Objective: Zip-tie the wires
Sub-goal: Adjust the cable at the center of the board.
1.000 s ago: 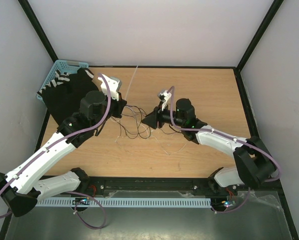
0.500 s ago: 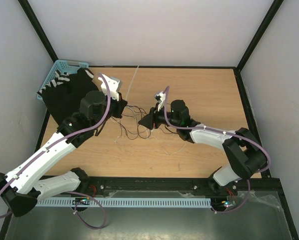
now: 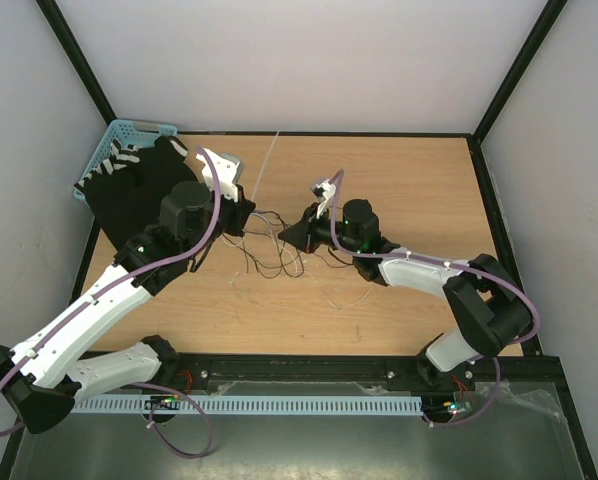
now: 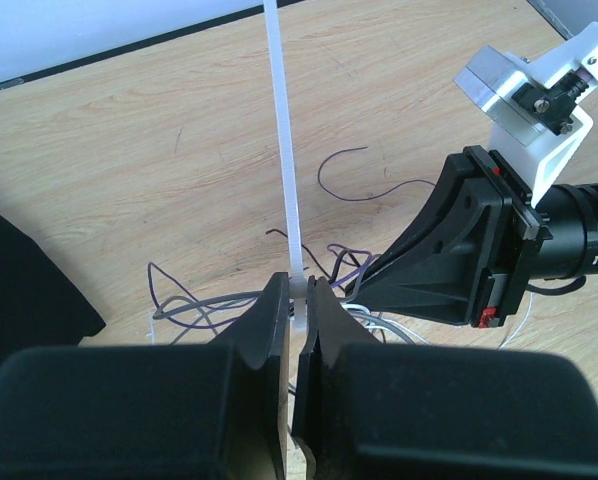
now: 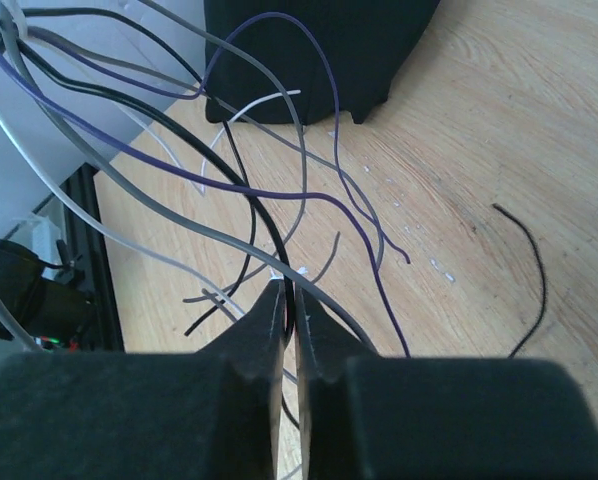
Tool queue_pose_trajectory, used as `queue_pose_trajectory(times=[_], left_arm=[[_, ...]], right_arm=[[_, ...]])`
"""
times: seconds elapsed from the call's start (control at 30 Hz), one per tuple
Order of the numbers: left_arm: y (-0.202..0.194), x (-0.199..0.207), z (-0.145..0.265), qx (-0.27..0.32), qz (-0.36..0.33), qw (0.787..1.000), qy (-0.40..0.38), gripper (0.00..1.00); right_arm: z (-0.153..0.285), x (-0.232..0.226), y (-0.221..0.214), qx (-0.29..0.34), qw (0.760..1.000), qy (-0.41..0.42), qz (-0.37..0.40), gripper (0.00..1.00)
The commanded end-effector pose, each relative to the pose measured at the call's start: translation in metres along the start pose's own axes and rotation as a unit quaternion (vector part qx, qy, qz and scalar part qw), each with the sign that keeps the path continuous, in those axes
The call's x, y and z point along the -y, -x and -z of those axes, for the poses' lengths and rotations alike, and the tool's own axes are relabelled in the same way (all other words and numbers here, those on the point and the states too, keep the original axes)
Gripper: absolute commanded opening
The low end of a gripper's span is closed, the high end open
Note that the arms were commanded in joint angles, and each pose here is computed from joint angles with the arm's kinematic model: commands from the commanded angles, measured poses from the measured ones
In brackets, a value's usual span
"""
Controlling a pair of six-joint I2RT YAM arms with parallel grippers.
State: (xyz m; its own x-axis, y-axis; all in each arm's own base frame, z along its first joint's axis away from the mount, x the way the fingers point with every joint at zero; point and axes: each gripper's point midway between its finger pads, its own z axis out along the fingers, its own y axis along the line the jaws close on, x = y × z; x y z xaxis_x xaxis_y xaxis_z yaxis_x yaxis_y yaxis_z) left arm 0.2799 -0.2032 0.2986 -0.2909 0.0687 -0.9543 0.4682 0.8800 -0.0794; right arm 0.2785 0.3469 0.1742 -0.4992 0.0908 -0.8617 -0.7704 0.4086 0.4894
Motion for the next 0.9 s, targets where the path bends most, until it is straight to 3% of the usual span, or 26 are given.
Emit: queue_pose_trajectory(times=[0.0,0.2,0.5,0.8,0.87], left_arm=[[0.007,0.001,0.003,0.016,0.001,1.000,-0.002,0.00],[0.004,-0.008,0.004,0.014,-0.010,1.000,0.020,0.00],[0.004,-0.017,0.008,0.016,-0.019,0.999,0.040,0.00],[0.005,-0.016,0.006,0.016,-0.017,0.999,0.036,0.00],[0.006,-0.016,0.007,0.017,-0.018,0.999,0.036,0.00]], right_arm=[[-0.001,-0.007,0.016,0.027,0.999,0.008,0.020,0.11],[0.021,-0.001,-0.004,-0.005,0.999,-0.023,0.036,0.00],[0.060,0.008,-0.014,-0.016,0.994,-0.086,0.065,0.00],[0.063,0.009,-0.013,-0.021,0.993,-0.092,0.071,0.00],[0.062,0.008,-0.011,-0.021,0.993,-0.090,0.072,0.13]])
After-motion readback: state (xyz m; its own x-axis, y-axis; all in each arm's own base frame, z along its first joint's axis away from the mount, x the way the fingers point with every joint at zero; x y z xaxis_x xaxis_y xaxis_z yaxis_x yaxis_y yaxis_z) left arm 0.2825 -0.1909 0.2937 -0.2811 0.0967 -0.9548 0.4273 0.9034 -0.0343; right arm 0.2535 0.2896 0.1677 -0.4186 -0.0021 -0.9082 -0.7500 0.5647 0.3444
